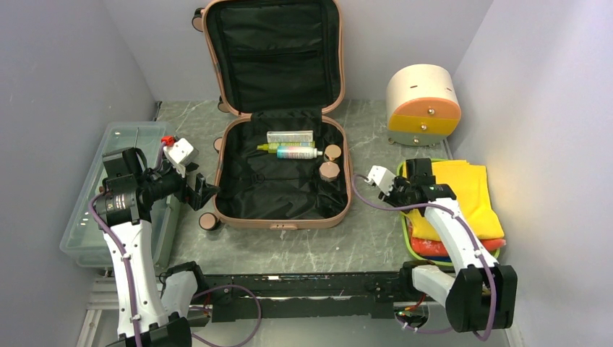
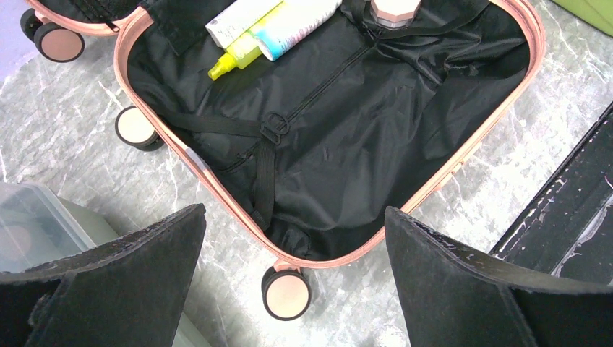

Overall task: Open, take out, and arrange the luggage
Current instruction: Move the bin to the corner of the board, then move the storage box to the corner of the board.

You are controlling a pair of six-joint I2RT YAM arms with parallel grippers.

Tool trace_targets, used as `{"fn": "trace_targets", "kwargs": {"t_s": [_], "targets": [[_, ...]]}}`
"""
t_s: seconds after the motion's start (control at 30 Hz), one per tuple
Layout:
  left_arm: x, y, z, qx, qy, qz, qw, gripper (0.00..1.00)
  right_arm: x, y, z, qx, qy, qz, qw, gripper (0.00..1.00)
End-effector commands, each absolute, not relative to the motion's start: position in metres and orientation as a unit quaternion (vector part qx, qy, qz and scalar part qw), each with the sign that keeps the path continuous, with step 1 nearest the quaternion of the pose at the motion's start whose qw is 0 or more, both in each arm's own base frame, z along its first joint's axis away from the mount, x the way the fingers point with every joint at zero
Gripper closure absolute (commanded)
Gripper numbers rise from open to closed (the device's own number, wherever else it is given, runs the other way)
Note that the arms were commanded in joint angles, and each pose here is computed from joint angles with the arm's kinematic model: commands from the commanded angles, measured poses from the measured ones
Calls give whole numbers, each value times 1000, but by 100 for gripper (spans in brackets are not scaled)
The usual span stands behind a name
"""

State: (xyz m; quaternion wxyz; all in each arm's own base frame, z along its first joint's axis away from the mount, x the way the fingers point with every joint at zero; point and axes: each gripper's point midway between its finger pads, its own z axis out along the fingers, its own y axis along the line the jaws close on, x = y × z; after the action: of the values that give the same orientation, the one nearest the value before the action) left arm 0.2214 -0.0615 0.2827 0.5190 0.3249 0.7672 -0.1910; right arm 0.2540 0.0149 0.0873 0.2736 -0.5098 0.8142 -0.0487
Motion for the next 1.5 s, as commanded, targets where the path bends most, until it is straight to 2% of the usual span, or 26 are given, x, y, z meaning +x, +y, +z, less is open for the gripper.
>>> {"fn": "trace_targets", "kwargs": {"t_s": [0.0, 0.2, 0.3, 0.43, 0.53, 0.6, 0.7, 0.8, 1.07, 1.27, 1.47], "targets": [[220, -66, 288, 327, 756, -203, 530, 1, 227, -18, 73, -507, 834, -72, 206, 64], [220, -66, 288, 326, 756, -203, 530, 0, 220, 8, 95, -525, 815, -17, 245, 61], [220, -66, 288, 325, 756, -203, 531, 1, 238, 20, 133, -494, 813, -11, 308, 49], [220, -66, 289, 325, 756, -203, 531, 1, 272, 28, 211, -422, 802, -30, 421, 33], [219, -65, 288, 324, 756, -202, 531, 1, 299, 16, 267, -341, 798, -72, 493, 20], [219, -65, 288, 325, 756, -200, 532, 1, 319, -4, 302, -271, 793, -118, 533, 15], [218, -66, 288, 326, 754, -199, 535, 0, 343, -43, 340, -170, 778, -190, 574, 14], [217, -67, 289, 328, 751, -199, 537, 0, 363, -71, 366, -94, 758, -212, 610, 12], [216, -67, 289, 328, 750, -199, 539, 1, 427, -114, 367, 33, 786, -93, 610, 12], [216, -66, 288, 326, 750, -199, 540, 1, 466, -134, 362, 75, 775, -58, 625, 12], [221, -63, 286, 323, 755, -199, 535, 1, 499, -146, 356, 139, 764, 35, 629, 12]]}}
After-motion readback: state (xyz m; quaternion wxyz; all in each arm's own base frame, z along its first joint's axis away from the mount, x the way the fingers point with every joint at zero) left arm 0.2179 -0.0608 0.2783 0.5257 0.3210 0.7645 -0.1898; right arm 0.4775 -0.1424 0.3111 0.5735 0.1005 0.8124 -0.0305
